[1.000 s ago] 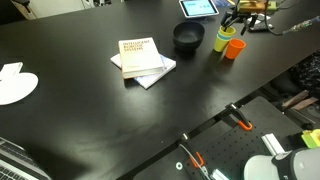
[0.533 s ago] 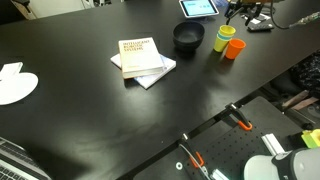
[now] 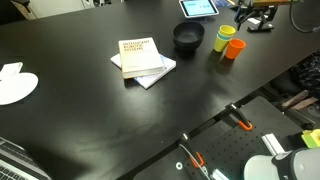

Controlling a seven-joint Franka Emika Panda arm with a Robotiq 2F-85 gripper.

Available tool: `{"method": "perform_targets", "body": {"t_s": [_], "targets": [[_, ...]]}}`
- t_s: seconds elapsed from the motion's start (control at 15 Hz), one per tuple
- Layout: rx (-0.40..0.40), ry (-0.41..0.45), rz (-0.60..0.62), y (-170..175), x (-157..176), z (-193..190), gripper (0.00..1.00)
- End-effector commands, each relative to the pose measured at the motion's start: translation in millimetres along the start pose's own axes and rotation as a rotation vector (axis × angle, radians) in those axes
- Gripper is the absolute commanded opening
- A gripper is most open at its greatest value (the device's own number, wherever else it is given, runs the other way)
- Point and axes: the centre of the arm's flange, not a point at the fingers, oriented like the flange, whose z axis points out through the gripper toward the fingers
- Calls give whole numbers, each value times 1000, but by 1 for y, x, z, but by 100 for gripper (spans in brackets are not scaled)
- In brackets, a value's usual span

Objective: Stack the cups on top of eachother

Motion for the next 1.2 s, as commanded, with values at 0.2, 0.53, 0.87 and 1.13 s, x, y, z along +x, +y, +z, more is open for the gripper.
{"method": "perform_targets", "body": {"t_s": [0.2,0.53,0.87,1.13], "targets": [[14,-49,33,1,-36,17,100],[33,-54,69,-4,-36,39,100],[31,-54,122,2,-30,54,100],[32,-69,160,8,-29,66,99]]}}
